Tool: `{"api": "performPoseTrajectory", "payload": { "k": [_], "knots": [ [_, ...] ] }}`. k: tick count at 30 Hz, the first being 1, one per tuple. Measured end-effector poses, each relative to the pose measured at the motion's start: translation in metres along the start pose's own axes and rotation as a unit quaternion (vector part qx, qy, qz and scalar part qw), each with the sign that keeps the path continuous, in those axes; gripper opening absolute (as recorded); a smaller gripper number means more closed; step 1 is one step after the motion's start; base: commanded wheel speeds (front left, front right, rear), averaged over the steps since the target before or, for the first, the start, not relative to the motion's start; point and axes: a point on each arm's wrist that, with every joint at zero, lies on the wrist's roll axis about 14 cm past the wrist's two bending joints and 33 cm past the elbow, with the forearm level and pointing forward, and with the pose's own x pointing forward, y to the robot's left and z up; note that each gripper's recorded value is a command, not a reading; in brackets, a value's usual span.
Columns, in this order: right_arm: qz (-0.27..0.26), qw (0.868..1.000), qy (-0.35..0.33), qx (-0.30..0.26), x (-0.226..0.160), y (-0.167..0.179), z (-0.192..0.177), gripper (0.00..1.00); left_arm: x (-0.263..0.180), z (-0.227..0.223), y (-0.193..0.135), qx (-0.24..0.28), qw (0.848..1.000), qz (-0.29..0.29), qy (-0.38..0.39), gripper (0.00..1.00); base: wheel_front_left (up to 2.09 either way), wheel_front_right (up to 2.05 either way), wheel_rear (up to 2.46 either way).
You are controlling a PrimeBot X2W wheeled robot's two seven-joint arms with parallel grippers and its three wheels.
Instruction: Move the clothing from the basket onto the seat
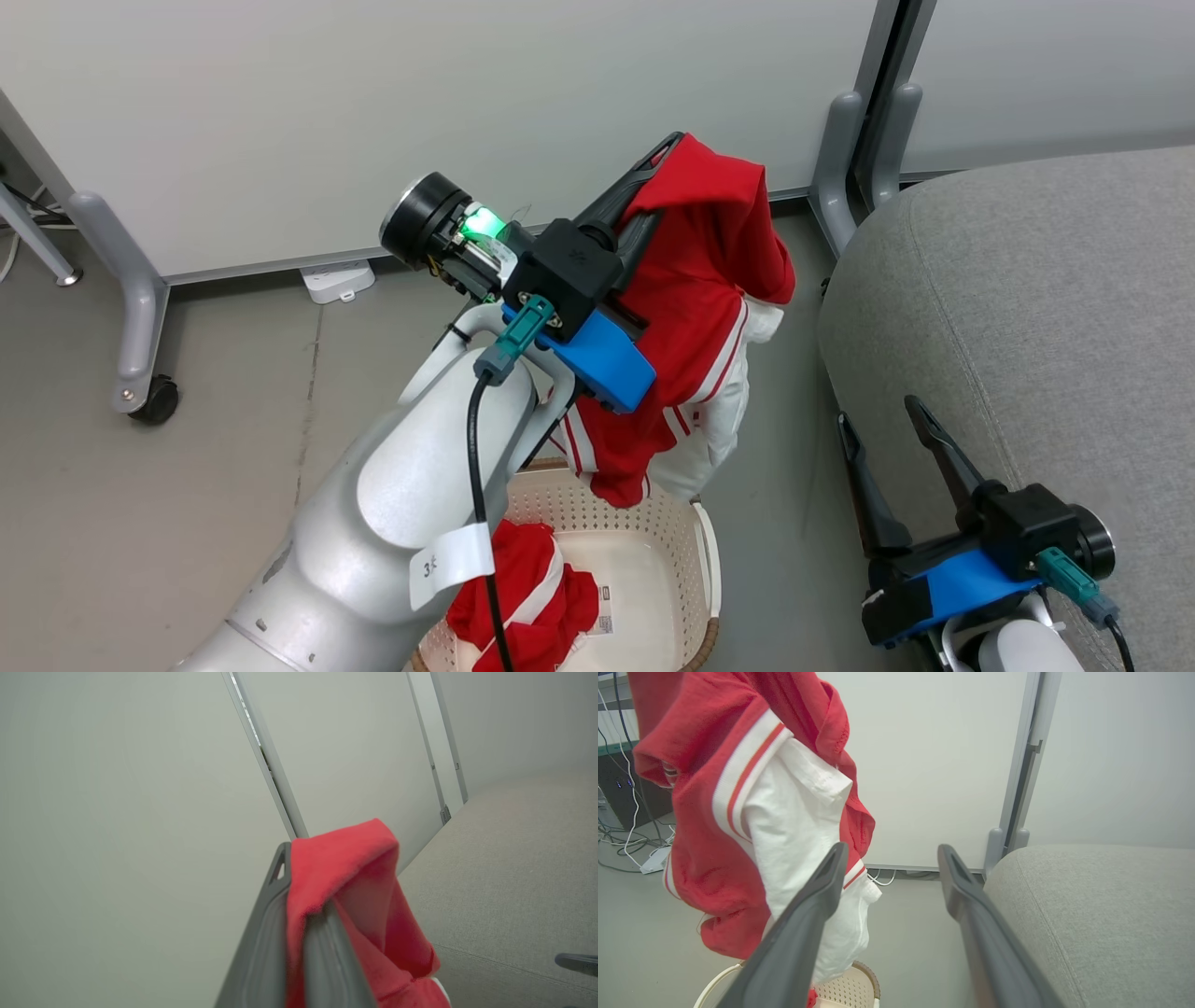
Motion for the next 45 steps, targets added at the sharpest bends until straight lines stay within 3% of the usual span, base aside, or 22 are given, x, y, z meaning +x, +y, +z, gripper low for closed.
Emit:
{"api": "performPoseTrajectory", "payload": {
  "k": [11, 21, 28, 45],
  "knots": [
    [0.065, 0.996, -0.038, -0.038, 0.018, 0.026, 0.027, 1.0, 0.0, -0.008, 0.001, -0.004, 1.0, 0.003, 0.007, 0.0, 0.0, 0.0, 0.0],
    [0.161, 0.98, -0.079, -0.083, 0.038, 0.071, 0.054, 1.0, -0.002, -0.014, -0.001, -0.006, 1.0, 0.0, 0.014, 0.0, 0.0, 0.0, 0.0],
    [0.195, 0.972, -0.088, -0.096, 0.057, 0.088, 0.061, 1.0, -0.004, -0.017, -0.005, -0.006, 1.0, -0.006, 0.016, 0.0, 0.0, 0.0, 0.0],
    [0.218, 0.968, -0.031, -0.12, 0.088, 0.097, 0.028, 1.0, -0.001, -0.014, -0.019, -0.009, 0.999, -0.031, 0.006, 0.0, 0.0, 0.0, 0.0]
  ]
}}
